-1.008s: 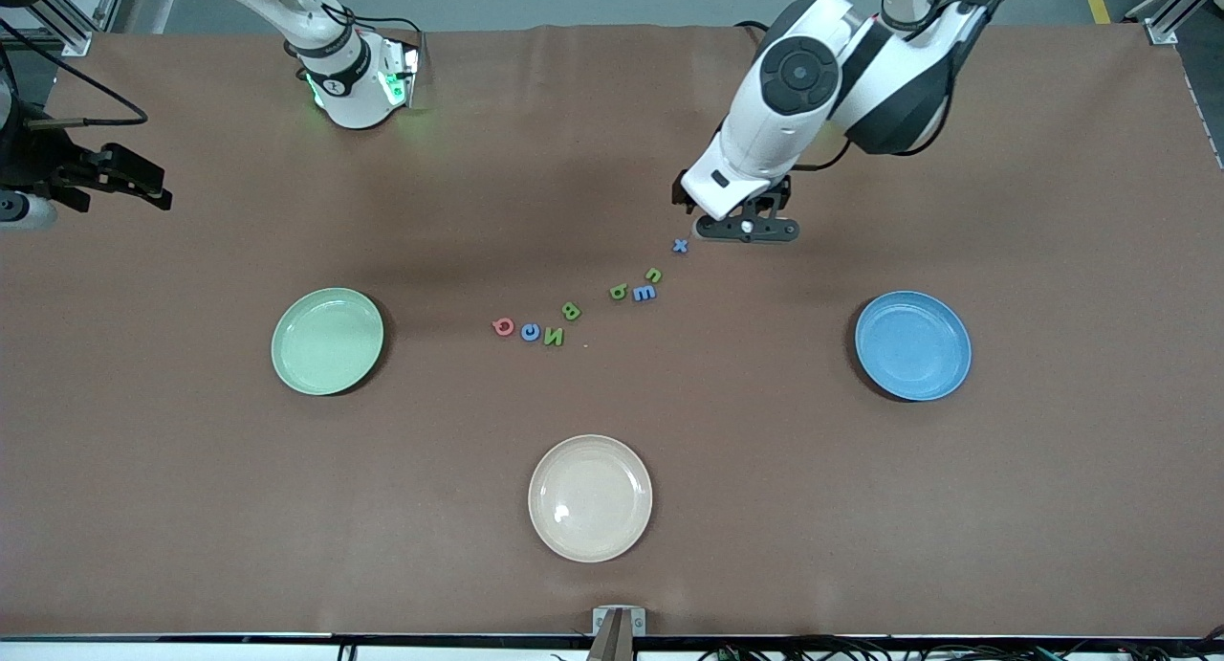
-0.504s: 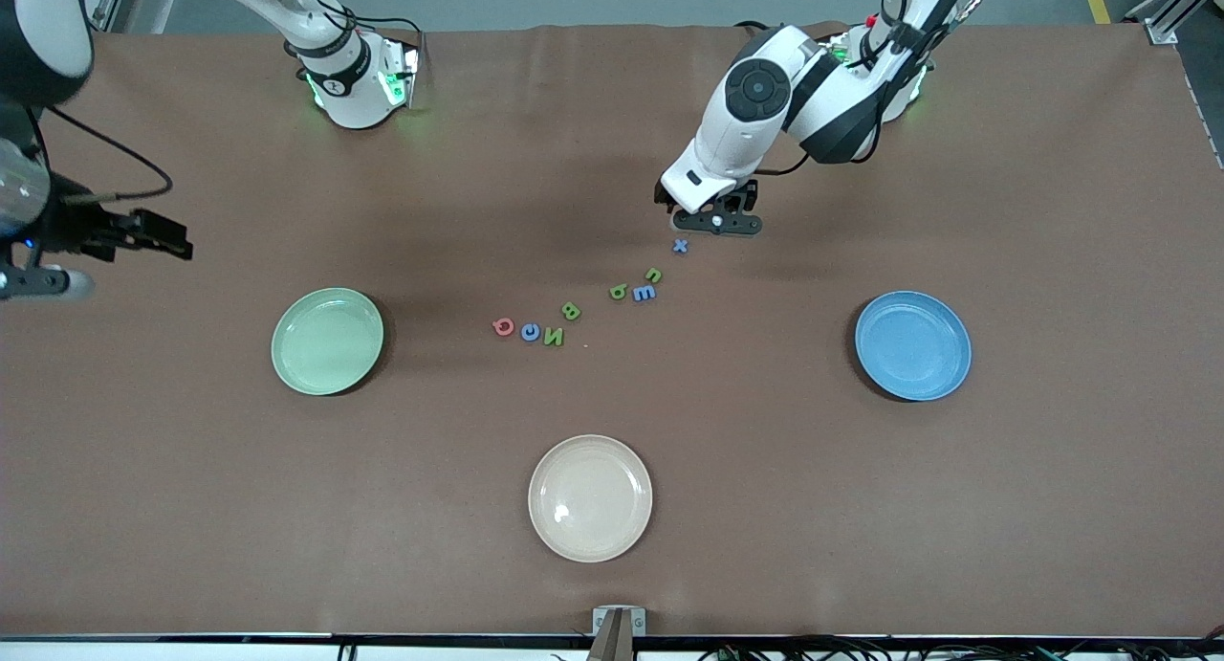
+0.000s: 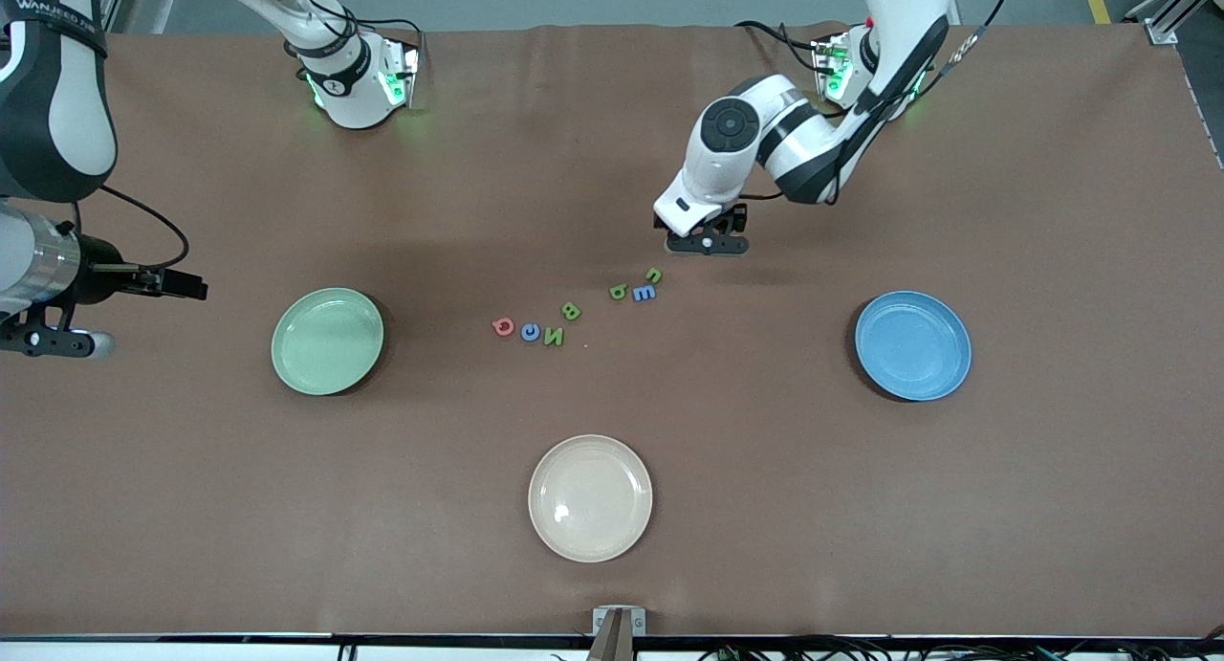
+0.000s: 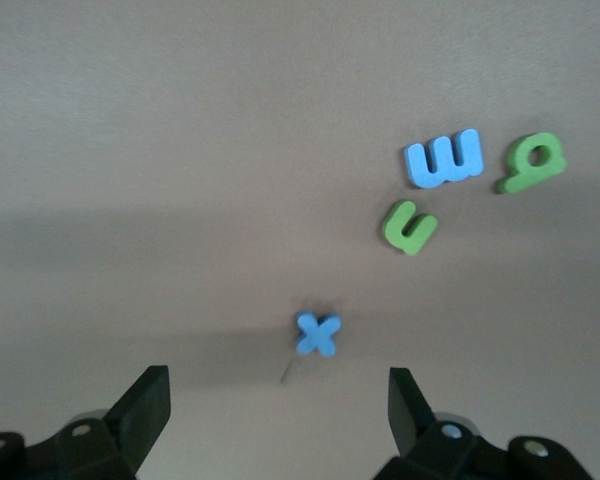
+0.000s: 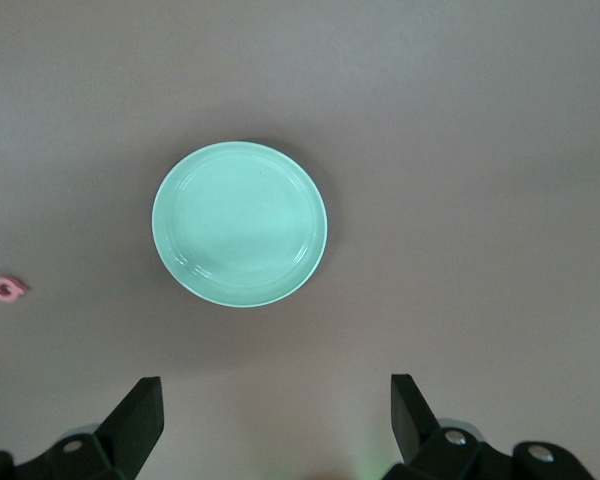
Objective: Sort upper and lower case letters into plates
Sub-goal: 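Grasp the blue x with the left gripper while the right gripper grasps the pink Q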
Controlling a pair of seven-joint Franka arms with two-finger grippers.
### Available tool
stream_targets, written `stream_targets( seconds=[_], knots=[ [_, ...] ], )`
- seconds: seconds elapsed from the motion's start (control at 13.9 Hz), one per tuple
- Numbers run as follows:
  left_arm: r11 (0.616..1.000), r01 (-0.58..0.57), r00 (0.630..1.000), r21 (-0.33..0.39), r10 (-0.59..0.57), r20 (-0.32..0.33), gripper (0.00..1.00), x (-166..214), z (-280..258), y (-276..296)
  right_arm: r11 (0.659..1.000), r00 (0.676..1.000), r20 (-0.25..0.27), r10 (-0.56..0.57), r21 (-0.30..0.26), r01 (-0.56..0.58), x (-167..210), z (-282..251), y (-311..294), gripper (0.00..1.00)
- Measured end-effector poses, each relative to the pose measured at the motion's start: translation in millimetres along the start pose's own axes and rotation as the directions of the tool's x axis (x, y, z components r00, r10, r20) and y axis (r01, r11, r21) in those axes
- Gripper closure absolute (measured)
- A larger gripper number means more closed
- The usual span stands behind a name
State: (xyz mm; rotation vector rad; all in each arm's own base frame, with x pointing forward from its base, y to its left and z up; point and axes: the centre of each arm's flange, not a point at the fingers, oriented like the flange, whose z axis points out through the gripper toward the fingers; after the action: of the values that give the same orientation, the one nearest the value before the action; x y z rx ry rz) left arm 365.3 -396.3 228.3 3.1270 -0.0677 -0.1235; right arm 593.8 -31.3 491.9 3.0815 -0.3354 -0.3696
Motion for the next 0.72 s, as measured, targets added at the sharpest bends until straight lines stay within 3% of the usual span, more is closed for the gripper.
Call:
stream_targets(
  seconds=[0.22,0.43,0.72],
  knots=[
    [1.000,0.007,1.000,0.016,-0.007,-0.012,0.04,-5,22,11,0.985,0.985,0.004,0.173,0.012,-0.173,-13,-3,-59,0.00],
    [1.000,0.001,1.000,0.007,-0.001,-0.004,0.04,-10,27,25,0.954,0.955,-0.022,0.295,0.064,-0.294,-27,-2,-125,0.00],
    [0.999,-0.028,1.000,0.018,0.028,-0.011,0.06,-9,35,27,0.909,0.909,-0.059,0.413,0.091,-0.407,-39,70,-192,0.00]
  ],
)
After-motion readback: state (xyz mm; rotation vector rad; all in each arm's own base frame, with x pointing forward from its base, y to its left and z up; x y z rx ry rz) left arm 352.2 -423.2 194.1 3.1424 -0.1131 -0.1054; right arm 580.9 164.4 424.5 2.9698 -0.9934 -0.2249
